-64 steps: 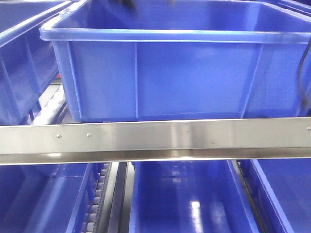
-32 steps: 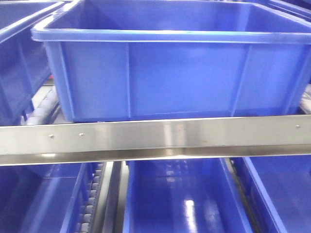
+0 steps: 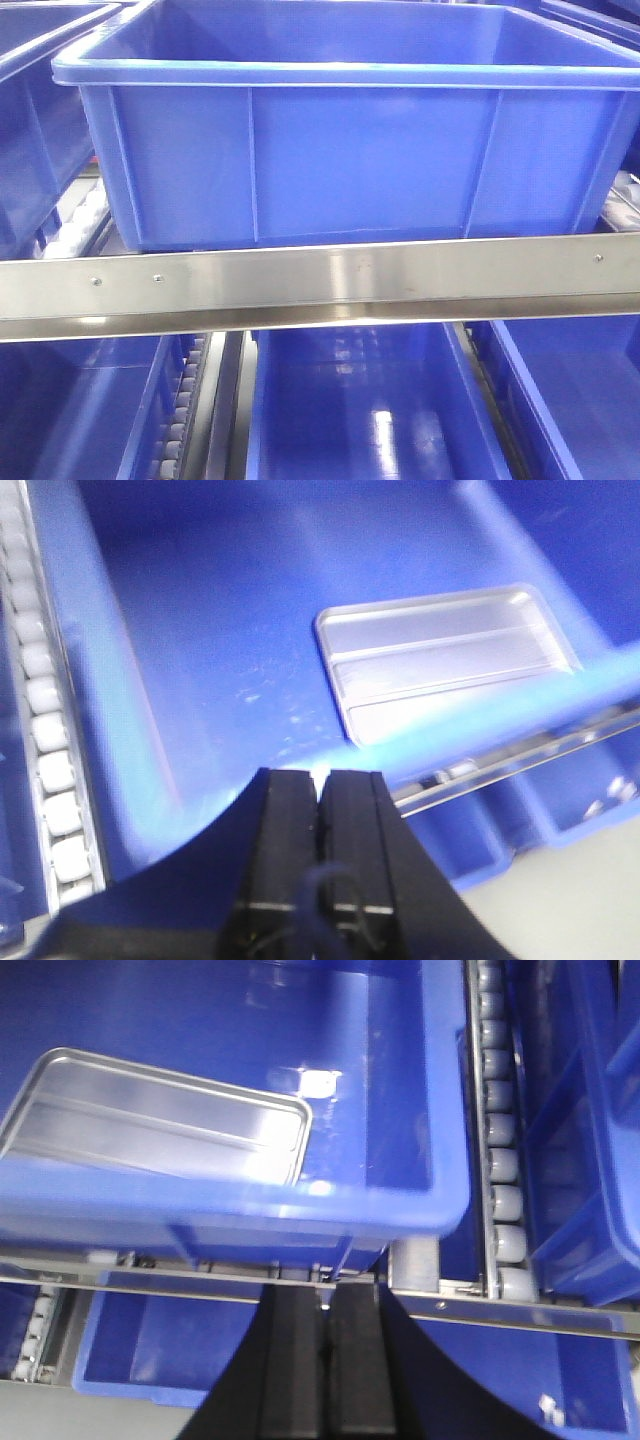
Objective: Grab silver tray and place in blue box
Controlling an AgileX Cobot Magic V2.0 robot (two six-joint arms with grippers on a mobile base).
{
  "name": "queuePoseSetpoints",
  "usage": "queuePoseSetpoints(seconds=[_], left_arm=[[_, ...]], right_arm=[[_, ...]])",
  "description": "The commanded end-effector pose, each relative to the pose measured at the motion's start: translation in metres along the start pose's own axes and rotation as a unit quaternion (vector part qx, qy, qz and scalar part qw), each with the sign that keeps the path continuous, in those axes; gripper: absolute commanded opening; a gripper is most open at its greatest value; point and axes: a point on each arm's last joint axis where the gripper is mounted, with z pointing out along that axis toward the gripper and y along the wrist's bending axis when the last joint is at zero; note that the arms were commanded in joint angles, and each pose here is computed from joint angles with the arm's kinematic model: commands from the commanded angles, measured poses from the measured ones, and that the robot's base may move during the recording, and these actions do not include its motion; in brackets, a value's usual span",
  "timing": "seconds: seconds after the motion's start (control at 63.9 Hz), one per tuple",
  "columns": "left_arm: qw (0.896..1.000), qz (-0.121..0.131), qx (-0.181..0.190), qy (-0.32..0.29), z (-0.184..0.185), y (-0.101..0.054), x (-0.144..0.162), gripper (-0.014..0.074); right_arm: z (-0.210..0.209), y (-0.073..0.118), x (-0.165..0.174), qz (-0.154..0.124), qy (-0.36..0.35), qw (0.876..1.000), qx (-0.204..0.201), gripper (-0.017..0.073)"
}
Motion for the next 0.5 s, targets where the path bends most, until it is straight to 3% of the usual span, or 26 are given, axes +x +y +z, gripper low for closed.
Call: queuePoseSetpoints(seconds=[0.0,0.282,0.485], left_arm=[[0.994,-0.003,0.023,-0.105,-0.033,-0.001,-0.01,-0.0105],[0.978,0.013,0.031,-0.204,-0.106,0.009,0.025,-0.0105],[0.964,0.012,0.034,-0.264,-0.146,0.013,0.033,-0.0105]], right_arm=[[-0.023,0.0,-0.004,-0.014,-0.097,0.995,-0.02,0.0055],[-0.078,-0.008,0.054,-0.01,-0.199,0.979,-0.039,0.0055],[-0.121,-0.016,0.078,-0.001,-0.288,0.957,-0.043,0.0055]])
